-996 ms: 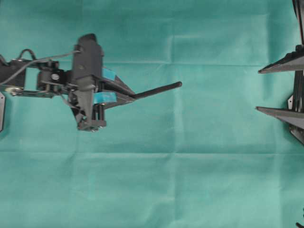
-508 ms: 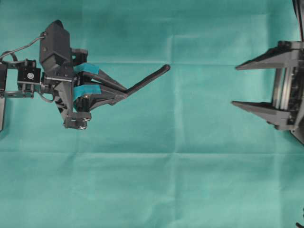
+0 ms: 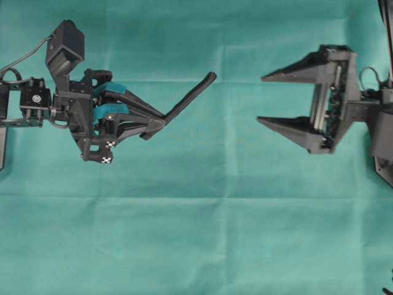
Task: Peel off the Velcro with your right arm.
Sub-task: 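Lift the strap upright with the left gripper toward the center, then move the open right gripper toward the strap's free end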
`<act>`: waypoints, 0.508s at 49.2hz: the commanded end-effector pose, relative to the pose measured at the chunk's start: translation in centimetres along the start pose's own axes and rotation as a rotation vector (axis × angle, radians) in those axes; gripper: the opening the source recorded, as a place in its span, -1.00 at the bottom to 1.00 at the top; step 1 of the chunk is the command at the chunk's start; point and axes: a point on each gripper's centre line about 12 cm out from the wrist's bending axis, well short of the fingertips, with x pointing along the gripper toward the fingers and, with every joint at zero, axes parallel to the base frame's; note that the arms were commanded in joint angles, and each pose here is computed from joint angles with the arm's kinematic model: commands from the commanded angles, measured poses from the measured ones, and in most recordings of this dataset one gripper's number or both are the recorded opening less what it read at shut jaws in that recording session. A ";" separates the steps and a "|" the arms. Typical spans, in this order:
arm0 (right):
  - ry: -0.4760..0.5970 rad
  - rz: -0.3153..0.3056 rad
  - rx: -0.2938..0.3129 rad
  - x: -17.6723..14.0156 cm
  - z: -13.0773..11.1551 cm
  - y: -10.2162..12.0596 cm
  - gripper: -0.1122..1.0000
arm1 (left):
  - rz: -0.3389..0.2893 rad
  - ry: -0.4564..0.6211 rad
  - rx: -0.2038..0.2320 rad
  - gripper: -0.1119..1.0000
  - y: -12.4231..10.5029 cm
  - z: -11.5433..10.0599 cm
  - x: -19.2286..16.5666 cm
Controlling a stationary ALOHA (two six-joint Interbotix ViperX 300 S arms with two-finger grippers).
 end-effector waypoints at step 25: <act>-0.045 -0.054 -0.032 4.2 -0.8 -1.1 0.43 | -0.018 -0.031 -0.042 -0.63 -0.1 0.2 -0.3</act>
